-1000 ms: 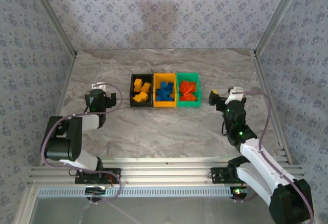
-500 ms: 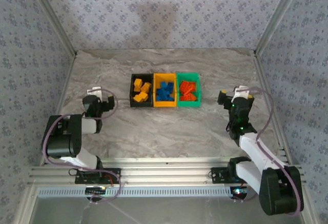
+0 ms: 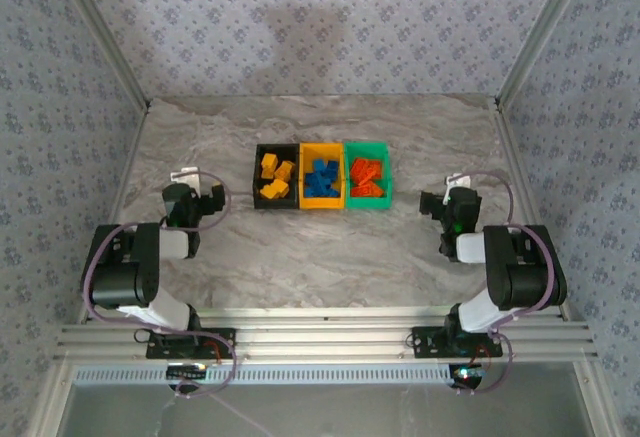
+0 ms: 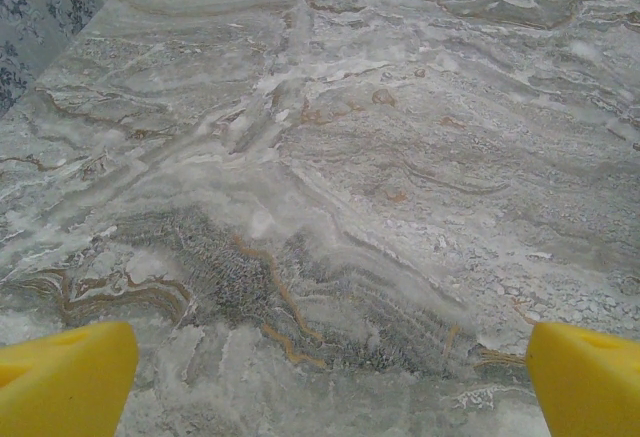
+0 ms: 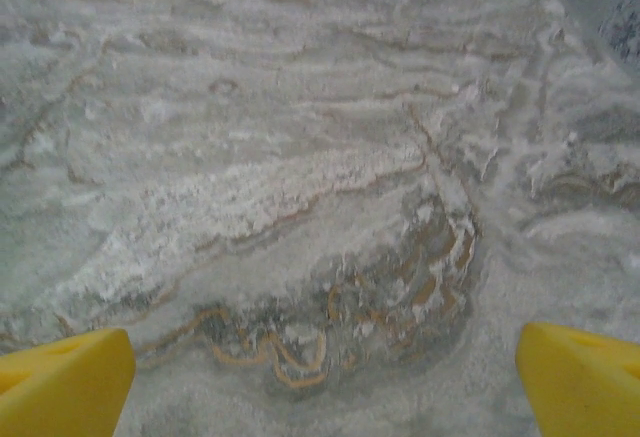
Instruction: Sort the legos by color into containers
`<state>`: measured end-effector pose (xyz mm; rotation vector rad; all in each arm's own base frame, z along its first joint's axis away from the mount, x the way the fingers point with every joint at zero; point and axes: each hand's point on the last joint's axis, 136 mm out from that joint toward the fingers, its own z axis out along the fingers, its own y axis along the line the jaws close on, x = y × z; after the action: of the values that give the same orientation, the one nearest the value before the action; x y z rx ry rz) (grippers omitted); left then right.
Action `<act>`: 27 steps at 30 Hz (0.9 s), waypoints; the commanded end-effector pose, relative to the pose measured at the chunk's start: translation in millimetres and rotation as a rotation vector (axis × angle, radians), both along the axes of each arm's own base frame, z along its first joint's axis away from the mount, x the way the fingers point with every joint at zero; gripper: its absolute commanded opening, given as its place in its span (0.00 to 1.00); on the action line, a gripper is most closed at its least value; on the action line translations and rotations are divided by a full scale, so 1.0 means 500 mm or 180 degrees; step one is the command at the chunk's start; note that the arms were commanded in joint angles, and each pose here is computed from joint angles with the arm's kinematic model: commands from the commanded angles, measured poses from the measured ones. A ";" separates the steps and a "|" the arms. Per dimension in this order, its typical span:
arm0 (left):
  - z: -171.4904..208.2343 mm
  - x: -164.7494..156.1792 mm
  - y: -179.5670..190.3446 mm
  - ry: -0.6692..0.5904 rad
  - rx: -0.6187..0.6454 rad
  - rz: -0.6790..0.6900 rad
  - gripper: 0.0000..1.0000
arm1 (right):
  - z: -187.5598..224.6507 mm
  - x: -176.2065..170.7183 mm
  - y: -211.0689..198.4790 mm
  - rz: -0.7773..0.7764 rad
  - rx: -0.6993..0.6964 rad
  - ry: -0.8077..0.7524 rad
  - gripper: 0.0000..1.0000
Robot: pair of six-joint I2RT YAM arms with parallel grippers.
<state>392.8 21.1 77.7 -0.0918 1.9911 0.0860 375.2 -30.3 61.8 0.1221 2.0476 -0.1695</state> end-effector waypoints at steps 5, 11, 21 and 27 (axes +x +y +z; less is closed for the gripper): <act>0.023 0.010 -0.009 -0.0114 -0.0051 -0.0053 1.00 | 0.057 0.015 -0.011 -0.0217 -0.0232 -0.0393 1.00; 0.022 0.010 -0.009 -0.0111 -0.0055 -0.0056 1.00 | 0.044 0.031 0.017 0.0260 0.0056 -0.0248 1.00; 0.022 0.010 -0.009 -0.0107 -0.0050 -0.0057 1.00 | 0.046 0.026 0.004 0.0080 -0.0026 -0.0278 1.00; 0.023 0.010 -0.009 -0.0110 -0.0041 -0.0060 1.00 | 0.046 0.026 0.004 0.0081 -0.0026 -0.0278 1.00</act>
<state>392.8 21.1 77.6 -0.0918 1.9915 0.0860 384.7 -26.5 77.8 0.0936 1.9800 -0.1344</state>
